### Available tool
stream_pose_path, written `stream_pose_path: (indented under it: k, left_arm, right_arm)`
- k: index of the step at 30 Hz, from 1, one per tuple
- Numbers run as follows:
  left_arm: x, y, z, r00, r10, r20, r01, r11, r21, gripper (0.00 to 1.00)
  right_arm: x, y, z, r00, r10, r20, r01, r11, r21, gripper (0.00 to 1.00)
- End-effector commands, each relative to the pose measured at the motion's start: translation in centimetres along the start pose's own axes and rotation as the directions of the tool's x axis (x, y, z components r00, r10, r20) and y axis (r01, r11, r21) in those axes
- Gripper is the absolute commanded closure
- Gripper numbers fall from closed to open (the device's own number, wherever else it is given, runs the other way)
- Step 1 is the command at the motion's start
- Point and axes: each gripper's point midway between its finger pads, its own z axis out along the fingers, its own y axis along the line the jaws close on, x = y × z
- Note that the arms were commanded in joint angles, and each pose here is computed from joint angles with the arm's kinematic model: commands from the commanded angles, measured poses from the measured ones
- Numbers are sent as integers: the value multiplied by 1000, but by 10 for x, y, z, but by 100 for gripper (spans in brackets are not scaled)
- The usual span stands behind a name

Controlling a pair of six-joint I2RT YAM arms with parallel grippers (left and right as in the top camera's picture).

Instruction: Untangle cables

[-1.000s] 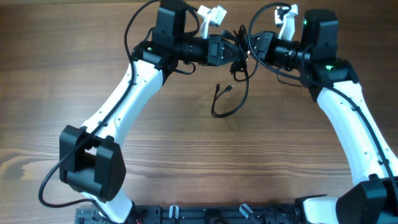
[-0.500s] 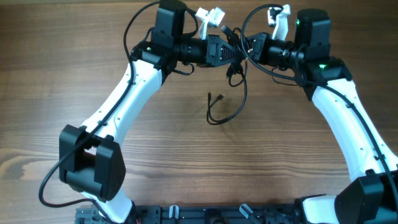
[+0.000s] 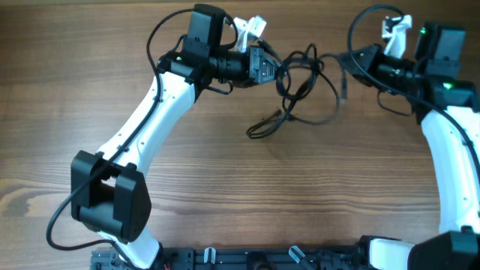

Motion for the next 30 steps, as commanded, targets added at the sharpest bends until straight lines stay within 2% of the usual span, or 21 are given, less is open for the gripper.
stream_pose_path:
  k: [1, 6, 11, 14, 16, 17, 19, 22, 25, 26, 28, 30]
  left_arm:
    - [-16, 46, -16, 991, -32, 131, 66, 962, -264, 96]
    - [-1, 51, -16, 996, 81, 36, -67, 956, -286, 96]
    - [18, 13, -10, 972, 224, -66, -227, 973, -47, 96]
    - [22, -1, -10, 968, 239, -77, -237, 971, 33, 96]
    - [22, -1, -10, 968, 238, -78, -236, 971, 35, 96]
    - [22, -1, -10, 968, 238, -78, -236, 971, 35, 96]
    - [22, -1, -9, 968, 239, -79, -237, 971, 37, 96]
    - [24, -3, -7, 967, 241, -85, -238, 970, 43, 96]
    - [15, -6, -8, 994, 91, -59, -89, 995, 39, 96]
    - [5, -8, -12, 998, -59, -32, 60, 997, 43, 96]
    - [-7, -8, -18, 956, -295, -7, 295, 954, 54, 96]
    - [-19, -8, -25, 878, -479, 11, 477, 875, 77, 96]
  right_arm:
    - [-17, -1, -33, 991, -78, 106, 69, 994, 80, 96]
    - [-28, -6, -54, 982, -79, 169, 62, 993, 103, 96]
    - [-26, -19, -47, 987, -64, 147, 44, 990, 136, 96]
    - [-11, 1, -37, 988, -139, 71, 138, 990, 21, 95]
    - [1, 25, -33, 970, -239, 34, 242, 966, -94, 85]
    - [8, 36, -30, 960, -279, 20, 279, 950, -142, 77]
    - [19, 50, -22, 945, -328, -3, 322, 929, -180, 64]
    - [41, 72, -8, 917, -397, -45, 375, 895, -240, 61]
    - [57, 80, 3, 903, -420, -88, 392, 891, -231, 61]
    - [61, 73, 7, 903, -415, -111, 391, 901, -187, 61]
    - [67, 69, 9, 896, -422, -138, 396, 900, -180, 61]
    - [72, 65, 10, 889, -428, -160, 400, 898, -181, 61]
